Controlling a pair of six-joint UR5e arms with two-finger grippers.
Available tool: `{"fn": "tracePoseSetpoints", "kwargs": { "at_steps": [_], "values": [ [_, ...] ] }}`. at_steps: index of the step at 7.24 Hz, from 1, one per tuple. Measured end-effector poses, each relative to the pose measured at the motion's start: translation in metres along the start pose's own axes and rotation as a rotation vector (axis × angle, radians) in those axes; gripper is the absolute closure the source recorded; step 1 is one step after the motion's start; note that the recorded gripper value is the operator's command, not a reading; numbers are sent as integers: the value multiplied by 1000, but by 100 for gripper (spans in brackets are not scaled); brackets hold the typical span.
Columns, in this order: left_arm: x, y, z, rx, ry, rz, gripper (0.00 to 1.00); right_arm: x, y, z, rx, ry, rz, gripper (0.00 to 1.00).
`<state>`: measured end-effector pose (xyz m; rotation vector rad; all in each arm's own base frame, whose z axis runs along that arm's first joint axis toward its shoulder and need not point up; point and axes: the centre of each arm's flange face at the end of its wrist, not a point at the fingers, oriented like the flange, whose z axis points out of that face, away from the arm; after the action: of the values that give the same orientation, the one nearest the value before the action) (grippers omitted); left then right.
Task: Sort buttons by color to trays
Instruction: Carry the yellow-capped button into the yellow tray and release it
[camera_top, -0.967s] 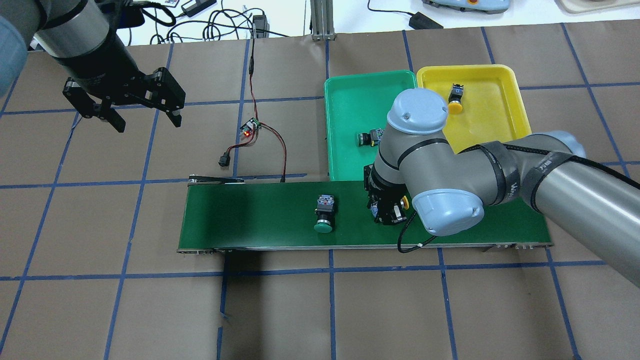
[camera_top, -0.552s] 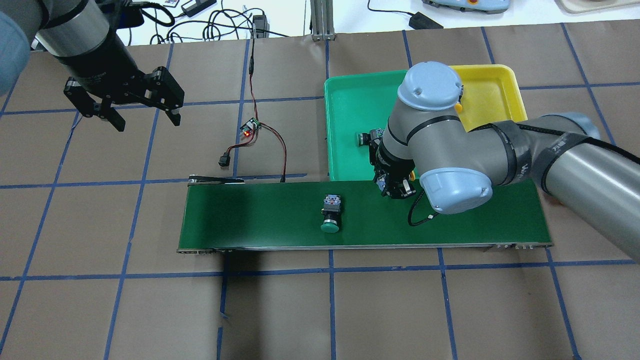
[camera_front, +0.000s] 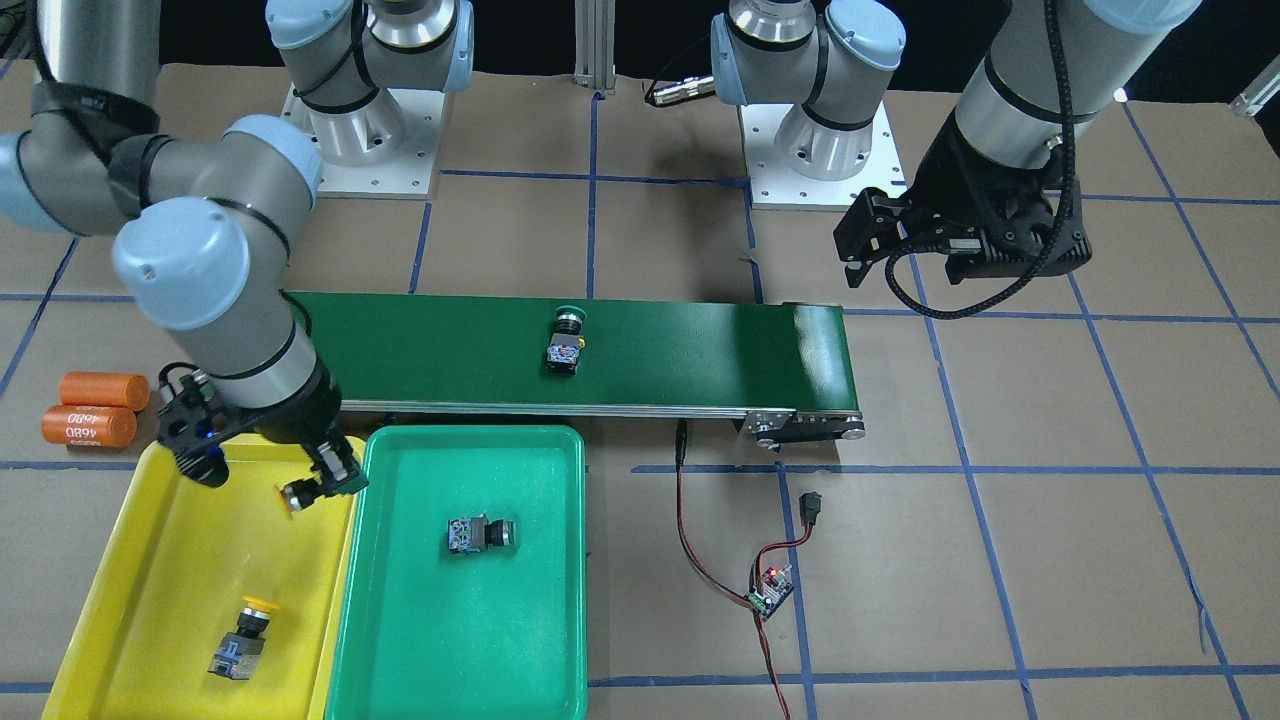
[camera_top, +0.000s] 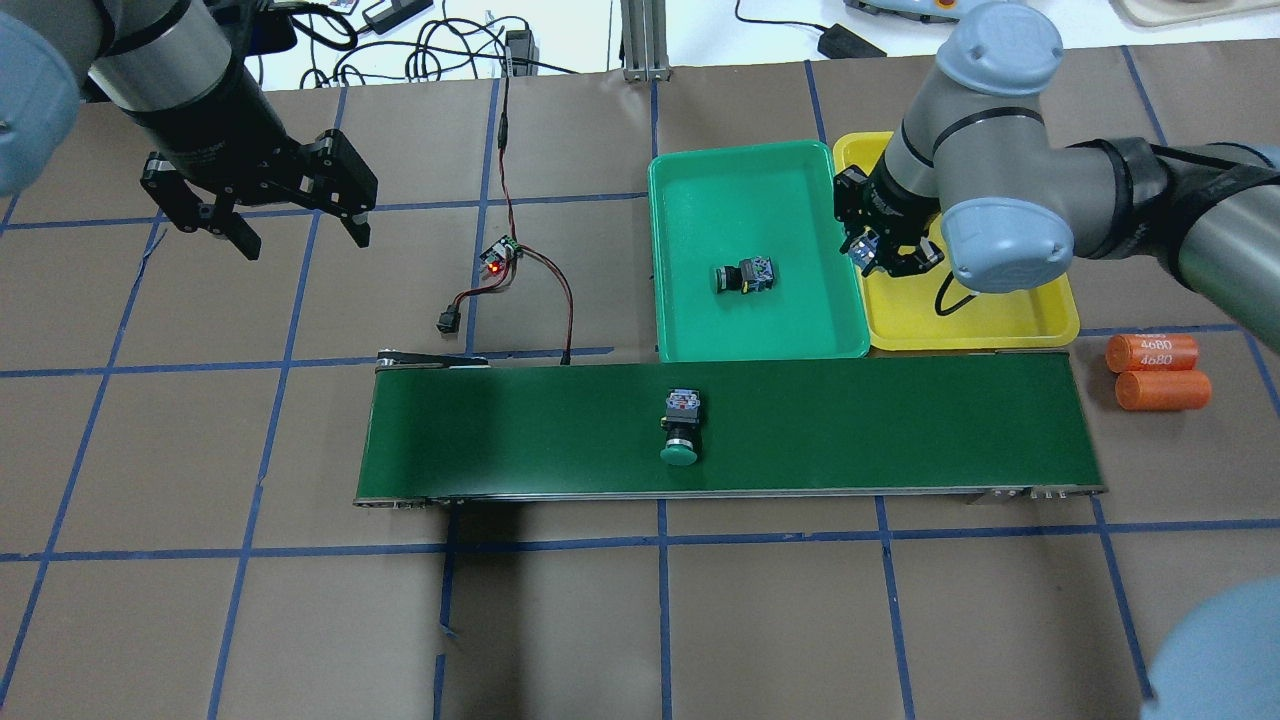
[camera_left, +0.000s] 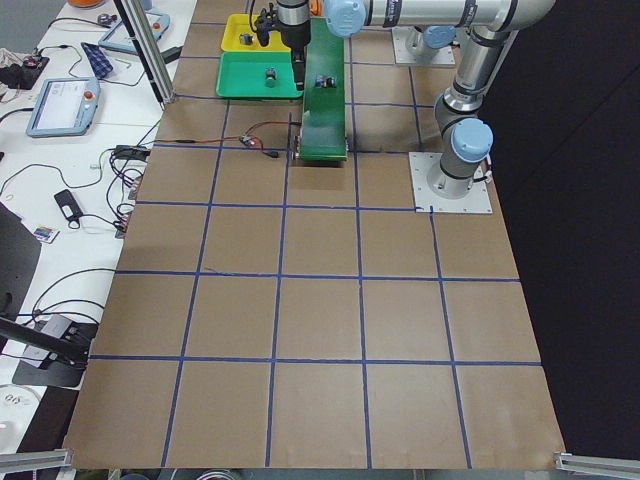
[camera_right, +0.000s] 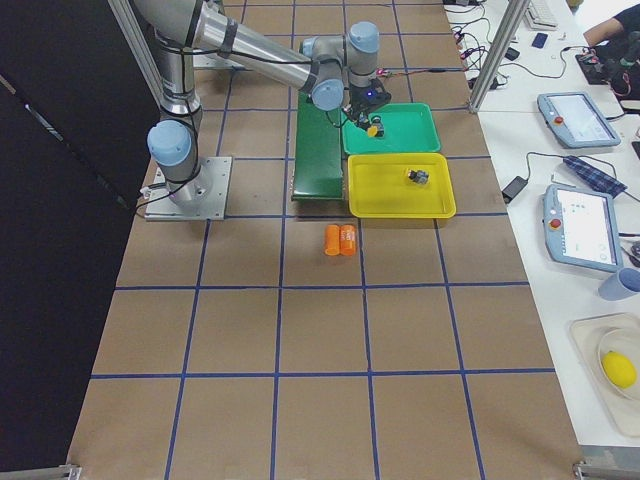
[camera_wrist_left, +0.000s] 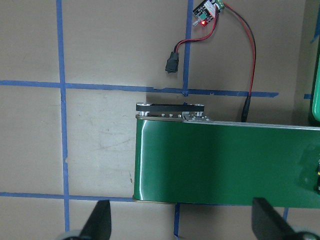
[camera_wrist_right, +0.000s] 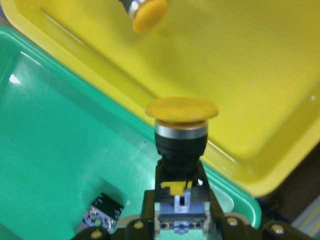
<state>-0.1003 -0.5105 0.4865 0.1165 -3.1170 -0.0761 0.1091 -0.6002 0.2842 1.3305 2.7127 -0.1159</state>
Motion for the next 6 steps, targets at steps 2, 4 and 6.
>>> {"fn": "tracePoseSetpoints", "kwargs": {
  "at_steps": [2,4,6],
  "values": [
    [5,13,-9,-10,17,12,0,0,-51,15,10,4,-53,93],
    [11,21,-12,-18,6,64,0,16,-84,27,0,9,-51,0],
    [10,23,-8,-28,-46,109,0,19,-89,30,-15,2,-50,0]
  ]
}}
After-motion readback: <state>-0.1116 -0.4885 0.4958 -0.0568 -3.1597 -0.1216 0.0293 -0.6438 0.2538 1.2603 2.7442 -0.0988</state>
